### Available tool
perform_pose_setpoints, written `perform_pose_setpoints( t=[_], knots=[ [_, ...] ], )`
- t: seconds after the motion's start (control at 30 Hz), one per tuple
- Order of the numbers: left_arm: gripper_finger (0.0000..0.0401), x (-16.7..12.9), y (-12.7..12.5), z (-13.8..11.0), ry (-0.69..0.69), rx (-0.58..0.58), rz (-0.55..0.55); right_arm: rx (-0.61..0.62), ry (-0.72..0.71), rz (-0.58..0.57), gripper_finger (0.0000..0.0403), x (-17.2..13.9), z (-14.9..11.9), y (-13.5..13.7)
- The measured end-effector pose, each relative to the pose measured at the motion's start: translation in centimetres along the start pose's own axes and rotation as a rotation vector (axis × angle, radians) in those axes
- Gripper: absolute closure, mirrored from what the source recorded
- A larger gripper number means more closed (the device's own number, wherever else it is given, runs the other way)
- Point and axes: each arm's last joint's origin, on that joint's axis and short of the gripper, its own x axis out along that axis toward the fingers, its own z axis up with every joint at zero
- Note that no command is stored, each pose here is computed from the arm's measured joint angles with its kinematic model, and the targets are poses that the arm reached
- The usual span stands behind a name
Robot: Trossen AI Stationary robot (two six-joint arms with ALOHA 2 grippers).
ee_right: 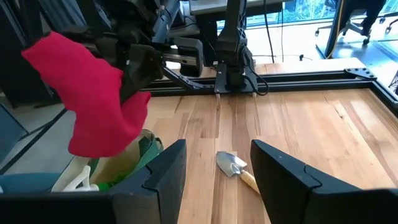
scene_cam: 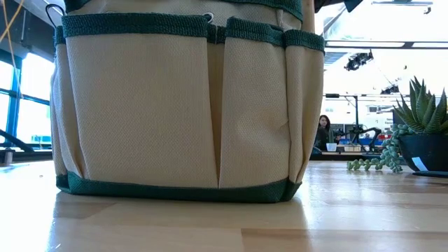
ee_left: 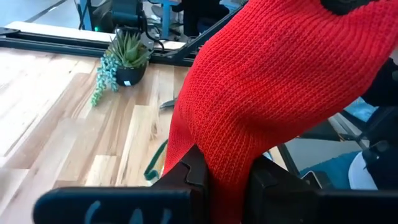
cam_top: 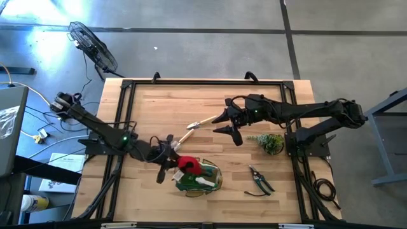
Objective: Pick & Place Garden tools in Gardening bag
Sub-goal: Put the red gloves into the gardening bag
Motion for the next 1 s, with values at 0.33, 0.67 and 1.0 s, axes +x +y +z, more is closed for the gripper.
perform_pose_setpoints(
  t=[0.33,0.67,1.0],
  knots=[
    [0.0368,-0.6,-1.5,-0.6,0.020,-0.023,-0.043,0.003,0.001,0.000,0.0234,0.0,0.0,0.0],
    [0.0368,-0.6,-1.7,-0.7,0.026,-0.062,-0.052,0.004,0.002,0.000,0.0234,0.0,0.0,0.0],
    [0.0368,-0.2,-1.8,-1.1,0.062,-0.087,-0.089,0.004,0.004,0.000,0.0234,0.0,0.0,0.0]
  ],
)
